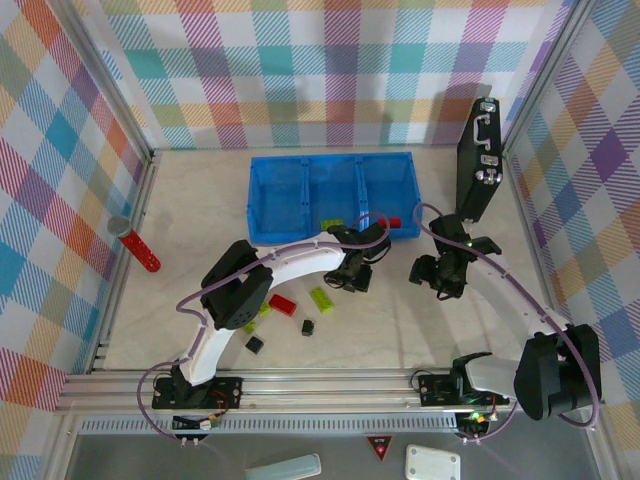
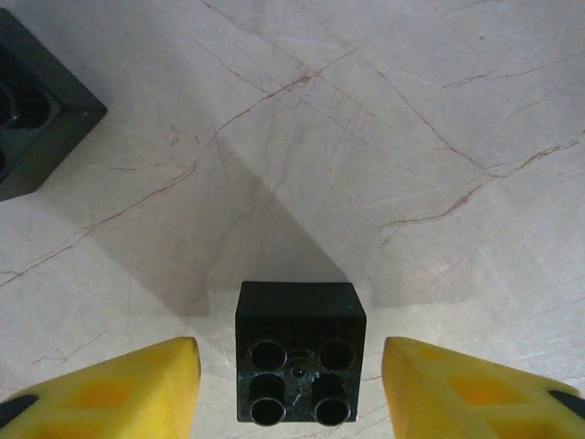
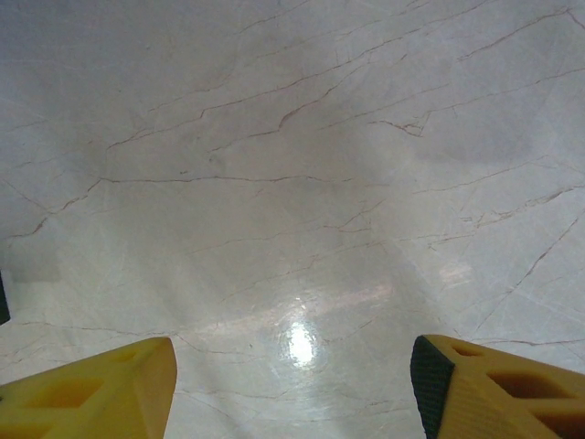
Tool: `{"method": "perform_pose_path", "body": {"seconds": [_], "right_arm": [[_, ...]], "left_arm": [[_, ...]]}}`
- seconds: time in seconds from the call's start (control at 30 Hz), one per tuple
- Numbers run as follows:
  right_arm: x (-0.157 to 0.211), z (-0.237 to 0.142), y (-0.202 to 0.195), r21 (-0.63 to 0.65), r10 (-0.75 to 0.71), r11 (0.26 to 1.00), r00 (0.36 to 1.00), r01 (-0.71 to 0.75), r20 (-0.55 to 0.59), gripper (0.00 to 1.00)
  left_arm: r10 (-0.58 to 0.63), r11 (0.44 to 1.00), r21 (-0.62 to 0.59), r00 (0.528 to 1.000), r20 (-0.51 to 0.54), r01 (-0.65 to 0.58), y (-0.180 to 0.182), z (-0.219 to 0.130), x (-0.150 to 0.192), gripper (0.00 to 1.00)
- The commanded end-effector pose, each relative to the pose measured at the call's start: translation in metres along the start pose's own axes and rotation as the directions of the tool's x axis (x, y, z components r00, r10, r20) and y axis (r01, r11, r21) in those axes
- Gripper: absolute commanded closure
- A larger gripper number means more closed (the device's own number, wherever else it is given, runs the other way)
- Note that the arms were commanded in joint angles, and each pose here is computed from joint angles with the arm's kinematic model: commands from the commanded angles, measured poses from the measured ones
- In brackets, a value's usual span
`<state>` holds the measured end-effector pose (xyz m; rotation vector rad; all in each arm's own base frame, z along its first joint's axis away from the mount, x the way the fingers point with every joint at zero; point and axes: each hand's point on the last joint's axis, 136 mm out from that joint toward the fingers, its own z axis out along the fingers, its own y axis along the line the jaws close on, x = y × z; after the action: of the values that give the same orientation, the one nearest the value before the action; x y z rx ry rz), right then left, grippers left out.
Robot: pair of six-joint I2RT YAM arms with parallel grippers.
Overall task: Sort the legos into containers by color
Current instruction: Pick up the lego from the center of the table.
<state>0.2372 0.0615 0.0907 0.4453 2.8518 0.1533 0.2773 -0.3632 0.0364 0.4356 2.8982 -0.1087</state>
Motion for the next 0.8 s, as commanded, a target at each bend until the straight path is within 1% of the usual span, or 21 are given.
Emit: {"method": "perform_pose_path", "body": {"seconds": [0.0,0.2,0.37,0.77], "right_arm": [[0.005,0.003,-0.002,0.003,-0.011,1.0,1.0,0.011,-0.027,0.3],[0.006,0.004,-0.002,-0.002,-0.013,1.0,0.999,0.013,-0.03,0.3],[0.006,0.003,-0.001,-0.005,-0.012,1.0,0.999,0.012,-0.032,0.31],[0.007,0.004,0.0,-0.01,-0.017,1.0,0.999,0.016,-0.039,0.31]], "left_arm": [[0.001,1.0,-0.021,1.0,-0.02,-0.002,-0.004,0.003,0.005,0.49],[0.001,1.0,-0.027,1.0,-0.023,-0.001,-0.003,0.005,0.006,0.56],[0.003,0.999,-0.033,1.0,-0.022,-0.003,-0.002,0.003,0.006,0.64],[0.004,0.999,-0.035,1.0,0.012,-0.004,0.0,-0.013,0.0,0.68]]}}
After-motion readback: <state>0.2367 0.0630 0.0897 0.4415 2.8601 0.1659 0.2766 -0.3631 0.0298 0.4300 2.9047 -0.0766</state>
